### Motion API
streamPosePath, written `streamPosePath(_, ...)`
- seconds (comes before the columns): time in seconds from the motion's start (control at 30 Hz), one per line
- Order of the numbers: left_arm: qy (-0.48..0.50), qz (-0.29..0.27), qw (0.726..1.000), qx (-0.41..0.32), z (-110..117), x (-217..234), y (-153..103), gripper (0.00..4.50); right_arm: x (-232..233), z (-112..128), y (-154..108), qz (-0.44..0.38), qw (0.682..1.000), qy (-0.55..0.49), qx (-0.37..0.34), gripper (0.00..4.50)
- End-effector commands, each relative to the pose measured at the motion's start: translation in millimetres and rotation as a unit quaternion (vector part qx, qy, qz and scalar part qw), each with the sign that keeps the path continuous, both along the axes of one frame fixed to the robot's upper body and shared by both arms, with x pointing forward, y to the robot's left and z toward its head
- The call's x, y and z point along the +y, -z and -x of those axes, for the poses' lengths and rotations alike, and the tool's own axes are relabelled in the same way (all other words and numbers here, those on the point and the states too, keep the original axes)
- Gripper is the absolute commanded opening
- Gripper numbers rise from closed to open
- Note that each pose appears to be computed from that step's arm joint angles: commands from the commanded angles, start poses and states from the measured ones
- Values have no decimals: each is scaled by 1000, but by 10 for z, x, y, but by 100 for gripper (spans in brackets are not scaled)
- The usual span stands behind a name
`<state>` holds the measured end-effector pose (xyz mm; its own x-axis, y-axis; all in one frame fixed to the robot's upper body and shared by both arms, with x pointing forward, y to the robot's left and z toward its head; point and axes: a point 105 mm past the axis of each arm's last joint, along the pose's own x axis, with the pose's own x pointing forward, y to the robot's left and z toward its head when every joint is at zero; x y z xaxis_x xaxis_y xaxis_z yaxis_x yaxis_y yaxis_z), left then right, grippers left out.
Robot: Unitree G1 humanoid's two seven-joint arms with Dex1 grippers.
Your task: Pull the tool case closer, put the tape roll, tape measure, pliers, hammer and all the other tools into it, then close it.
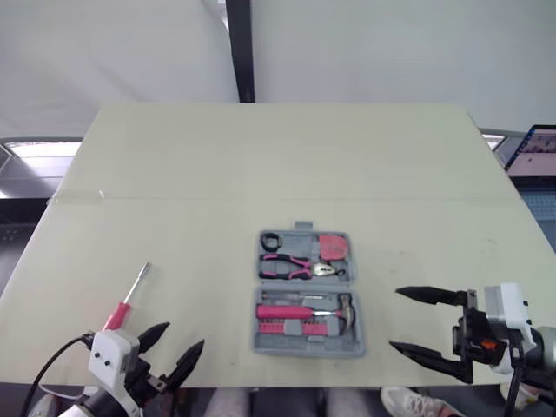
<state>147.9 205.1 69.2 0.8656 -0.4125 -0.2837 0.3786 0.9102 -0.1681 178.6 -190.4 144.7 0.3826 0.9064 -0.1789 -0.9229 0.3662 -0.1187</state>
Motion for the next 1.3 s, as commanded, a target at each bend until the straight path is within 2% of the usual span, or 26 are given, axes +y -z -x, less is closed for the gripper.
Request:
streamPosePath(0.03,-17,1,1000,-5,-47,52,-85,450,80,24,-100,7,999,-28,-38,446)
streamPosePath(0.17,-20,4,1000,10,-14,121,-56,450,114,-1,-149,13,997,-36,-66,446)
streamPosePath(0.33,-17,-6,1000,22,-51,230,-51,450,102,10,-118,15,998,-33,-58,446)
streamPosePath(0.43,-86,-14,996,37,0,458,-33,450,71,5,-112,20,998,-32,-53,446)
streamPosePath(0.5,-102,-25,993,58,80,547,5,450,63,-3,-111,21,998,-32,-49,446)
streamPosePath(0.6,-92,-77,991,64,147,828,-41,450,62,-44,-98,23,998,-34,-47,446)
streamPosePath(0.67,-103,-102,988,59,110,1022,-139,450,55,-69,-97,26,998,-34,-48,446)
streamPosePath(0.87,-128,-119,983,60,-142,1278,-350,450,58,-115,-107,29,998,-30,-52,446)
streamPosePath(1.1,-106,-133,981,95,-386,1175,-288,450,73,-125,-116,33,998,-23,-56,446)
streamPosePath(1.3,-108,-128,979,116,-499,1129,-209,450,66,-129,-143,40,997,-16,-60,446)
